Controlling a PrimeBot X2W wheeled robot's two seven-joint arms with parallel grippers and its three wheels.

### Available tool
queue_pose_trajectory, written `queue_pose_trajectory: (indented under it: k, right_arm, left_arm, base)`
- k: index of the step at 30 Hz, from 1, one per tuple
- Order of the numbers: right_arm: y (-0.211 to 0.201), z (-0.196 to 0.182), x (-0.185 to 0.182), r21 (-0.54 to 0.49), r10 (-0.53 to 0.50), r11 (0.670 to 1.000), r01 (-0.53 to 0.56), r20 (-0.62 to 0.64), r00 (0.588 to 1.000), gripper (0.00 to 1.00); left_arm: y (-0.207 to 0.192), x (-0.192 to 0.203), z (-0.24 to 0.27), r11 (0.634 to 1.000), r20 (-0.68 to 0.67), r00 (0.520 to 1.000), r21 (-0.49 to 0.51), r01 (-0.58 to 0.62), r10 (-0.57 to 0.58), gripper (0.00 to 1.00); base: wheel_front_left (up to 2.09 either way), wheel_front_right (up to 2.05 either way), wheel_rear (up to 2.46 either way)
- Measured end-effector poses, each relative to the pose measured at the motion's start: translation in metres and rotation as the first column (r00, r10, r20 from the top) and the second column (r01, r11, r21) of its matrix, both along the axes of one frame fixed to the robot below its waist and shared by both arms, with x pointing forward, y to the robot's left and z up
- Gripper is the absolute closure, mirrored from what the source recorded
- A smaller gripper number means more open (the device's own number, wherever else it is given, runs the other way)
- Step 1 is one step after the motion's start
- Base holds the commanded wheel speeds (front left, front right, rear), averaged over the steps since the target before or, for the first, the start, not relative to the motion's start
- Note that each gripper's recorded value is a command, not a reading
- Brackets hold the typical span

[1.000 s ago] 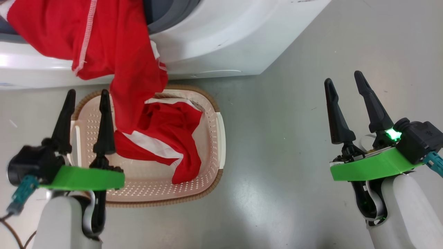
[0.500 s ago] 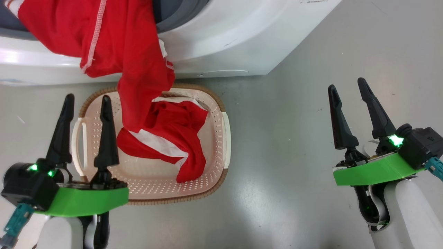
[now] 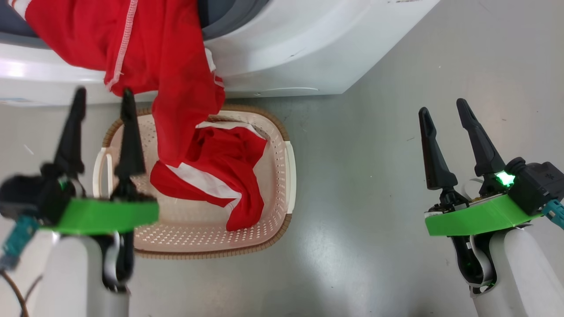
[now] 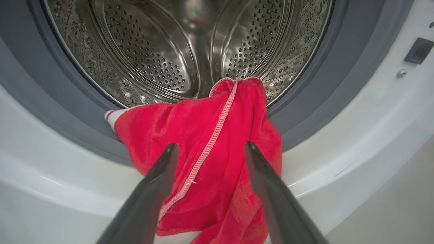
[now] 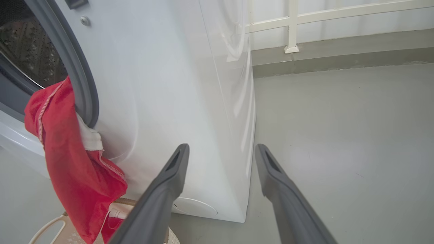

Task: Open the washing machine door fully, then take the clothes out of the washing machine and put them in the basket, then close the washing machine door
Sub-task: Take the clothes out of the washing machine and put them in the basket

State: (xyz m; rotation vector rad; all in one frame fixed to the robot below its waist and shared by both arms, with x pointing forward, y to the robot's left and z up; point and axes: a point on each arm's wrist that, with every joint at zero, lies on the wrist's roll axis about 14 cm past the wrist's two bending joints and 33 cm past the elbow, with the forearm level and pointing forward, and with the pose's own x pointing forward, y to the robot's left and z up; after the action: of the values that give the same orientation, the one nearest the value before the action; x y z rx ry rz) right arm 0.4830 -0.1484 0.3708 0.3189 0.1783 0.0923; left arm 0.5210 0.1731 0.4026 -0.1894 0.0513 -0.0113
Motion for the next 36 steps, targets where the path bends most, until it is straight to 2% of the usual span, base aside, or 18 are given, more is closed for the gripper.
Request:
queue_pose_trajectory:
  k: [12, 21, 31, 32, 33, 34, 35, 36]
  right_arm:
    - [-0.005, -0.002, -0.002, -0.007, -0.013, 1.0, 0.013, -0.007, 1.0, 0.0]
    - [-0.009, -0.005, -0.003, -0.011, -0.022, 1.0, 0.022, -0.016, 1.0, 0.0]
    - [-0.014, -0.002, -0.005, -0.018, -0.034, 0.999, 0.034, -0.011, 0.999, 0.0]
    - [-0.014, -0.001, -0.005, -0.018, -0.035, 0.999, 0.035, -0.01, 0.999, 0.0]
    - [-0.014, -0.001, -0.005, -0.018, -0.035, 0.999, 0.035, -0.01, 0.999, 0.0]
    - [-0.014, -0.001, -0.005, -0.018, -0.035, 0.999, 0.035, -0.01, 0.999, 0.0]
    - [-0.014, -0.001, -0.005, -0.018, -0.035, 0.999, 0.035, -0.009, 0.999, 0.0]
    - [-0.014, -0.001, -0.005, -0.018, -0.035, 0.999, 0.035, -0.009, 0.999, 0.0]
  left_arm:
    - [-0.005, 0.048, 0.002, 0.997, 0.019, 0.999, 0.061, 0.042, -0.044, 0.0]
    - [0.001, 0.075, -0.014, 0.99, -0.041, 0.997, 0.12, 0.072, -0.067, 0.0]
    - [-0.004, 0.081, -0.034, 0.987, -0.119, 0.988, 0.122, 0.109, -0.094, 0.0]
    - [-0.007, 0.082, -0.035, 0.986, -0.122, 0.987, 0.123, 0.116, -0.101, 0.4]
    - [-0.007, 0.082, -0.036, 0.985, -0.126, 0.987, 0.123, 0.118, -0.103, 0.7]
    - [-0.008, 0.082, -0.037, 0.985, -0.13, 0.986, 0.122, 0.123, -0.107, 0.95]
    - [-0.009, 0.082, -0.038, 0.984, -0.133, 0.985, 0.12, 0.128, -0.112, 0.95]
    - [-0.009, 0.081, -0.038, 0.984, -0.135, 0.984, 0.12, 0.129, -0.113, 1.0]
  base:
    - [0.0, 0.0, 0.0]
    - [0.0, 0.0, 0.0]
    - [0.0, 0.0, 0.0]
    - [0.0, 0.0, 0.0]
    - [0.0, 0.0, 0.0]
    - [0.0, 0.0, 0.0]
    - [0.0, 0.0, 0.0]
    - [0.0, 0.0, 0.0]
